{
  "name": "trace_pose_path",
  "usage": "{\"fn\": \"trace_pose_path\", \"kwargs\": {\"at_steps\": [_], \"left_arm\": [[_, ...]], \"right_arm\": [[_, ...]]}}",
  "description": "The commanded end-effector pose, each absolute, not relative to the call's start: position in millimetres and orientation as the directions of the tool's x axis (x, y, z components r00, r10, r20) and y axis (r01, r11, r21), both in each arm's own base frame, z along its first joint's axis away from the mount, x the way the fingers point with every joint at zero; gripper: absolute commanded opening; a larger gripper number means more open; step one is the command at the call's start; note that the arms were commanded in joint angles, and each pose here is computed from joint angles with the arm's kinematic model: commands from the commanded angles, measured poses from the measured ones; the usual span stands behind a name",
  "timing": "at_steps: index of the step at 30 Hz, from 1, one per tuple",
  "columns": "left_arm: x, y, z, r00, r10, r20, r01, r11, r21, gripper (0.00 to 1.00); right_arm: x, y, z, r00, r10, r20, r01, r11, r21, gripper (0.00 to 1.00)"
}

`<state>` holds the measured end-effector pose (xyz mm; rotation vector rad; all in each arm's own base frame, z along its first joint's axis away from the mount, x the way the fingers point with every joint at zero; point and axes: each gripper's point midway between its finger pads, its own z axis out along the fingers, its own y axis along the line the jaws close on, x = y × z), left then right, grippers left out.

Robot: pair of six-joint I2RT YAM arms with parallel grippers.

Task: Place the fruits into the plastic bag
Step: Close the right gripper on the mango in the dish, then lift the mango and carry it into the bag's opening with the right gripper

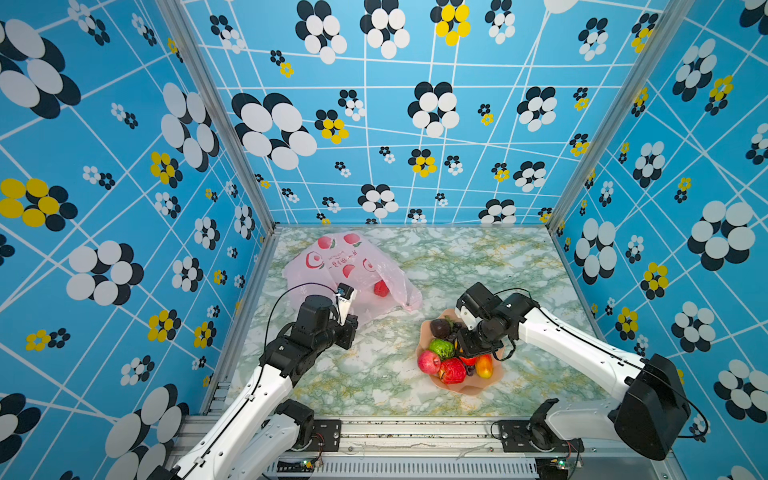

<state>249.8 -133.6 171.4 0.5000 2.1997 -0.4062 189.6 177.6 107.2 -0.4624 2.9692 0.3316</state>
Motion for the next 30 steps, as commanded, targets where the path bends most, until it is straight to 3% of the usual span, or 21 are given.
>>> {"fn": "trace_pose_path", "kwargs": {"at_steps": [1,13,20,30], "left_arm": [[250.6,-134.3,179.4,-0.568,0.197,-0.799,0.483,0.866,-0.130,0.00],[249.9,-136.4,180.8,-0.563,0.197,-0.803,0.493,0.860,-0.135,0.00],[249.0,-137.5,181.2,-0.556,0.198,-0.807,0.501,0.854,-0.136,0.00],[248.0,-140.5,185.9,-0.533,0.191,-0.824,0.519,0.843,-0.140,0.00]], "right_arm": [[184.5,169.1,118.0,-0.949,-0.272,-0.158,-0.300,0.933,0.197,0.43],[205.4,213.4,181.6,-0.945,-0.127,-0.302,-0.265,0.838,0.477,0.43],[227.8,255.1,209.4,-0.944,-0.067,-0.324,-0.268,0.729,0.630,0.43],[243.2,317.7,198.0,-0.946,-0.141,-0.292,-0.308,0.672,0.674,0.42]]}}
